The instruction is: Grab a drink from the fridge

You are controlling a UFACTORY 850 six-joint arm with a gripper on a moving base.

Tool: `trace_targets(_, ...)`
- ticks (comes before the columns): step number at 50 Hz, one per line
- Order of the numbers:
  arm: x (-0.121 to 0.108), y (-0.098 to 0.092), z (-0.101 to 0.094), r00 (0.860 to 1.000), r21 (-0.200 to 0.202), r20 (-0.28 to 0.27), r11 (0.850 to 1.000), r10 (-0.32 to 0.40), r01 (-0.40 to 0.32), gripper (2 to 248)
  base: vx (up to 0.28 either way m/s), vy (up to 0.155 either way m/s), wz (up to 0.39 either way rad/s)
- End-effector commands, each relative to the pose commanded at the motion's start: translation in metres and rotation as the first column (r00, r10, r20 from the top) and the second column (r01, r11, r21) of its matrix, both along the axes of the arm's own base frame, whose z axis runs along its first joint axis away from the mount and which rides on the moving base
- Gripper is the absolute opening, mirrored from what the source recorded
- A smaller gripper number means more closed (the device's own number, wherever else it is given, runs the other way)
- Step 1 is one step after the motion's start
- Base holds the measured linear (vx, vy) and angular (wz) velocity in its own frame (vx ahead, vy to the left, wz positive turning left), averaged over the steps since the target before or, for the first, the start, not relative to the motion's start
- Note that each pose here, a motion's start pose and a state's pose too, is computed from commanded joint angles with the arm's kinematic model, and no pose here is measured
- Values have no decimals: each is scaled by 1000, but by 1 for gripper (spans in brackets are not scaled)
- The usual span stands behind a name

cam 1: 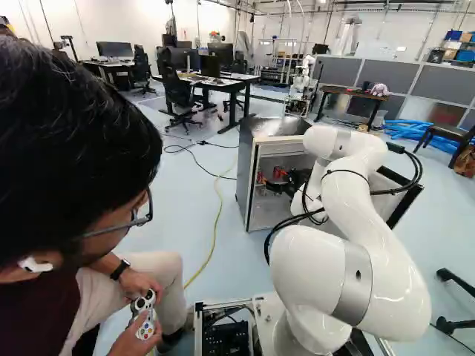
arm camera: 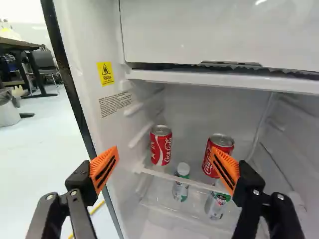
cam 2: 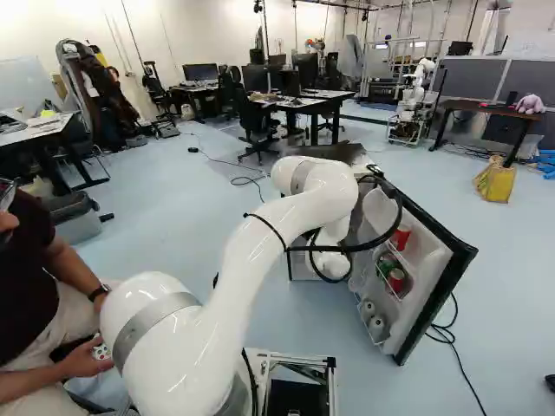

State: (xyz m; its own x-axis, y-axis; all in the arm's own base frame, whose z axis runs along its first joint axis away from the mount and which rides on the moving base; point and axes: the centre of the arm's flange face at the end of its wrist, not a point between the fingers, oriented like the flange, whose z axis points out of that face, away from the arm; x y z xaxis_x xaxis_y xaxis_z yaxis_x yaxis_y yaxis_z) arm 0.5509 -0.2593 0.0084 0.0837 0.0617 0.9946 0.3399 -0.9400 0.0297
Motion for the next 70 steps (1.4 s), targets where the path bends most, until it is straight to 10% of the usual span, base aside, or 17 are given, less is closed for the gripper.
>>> trace_targets(37,0,0,0,1000,0,0,1000,0,0,153,0,0,0)
trace_targets(70,16,-1,-6,1000,-26,0,1000,11,-11,154,0,0,0)
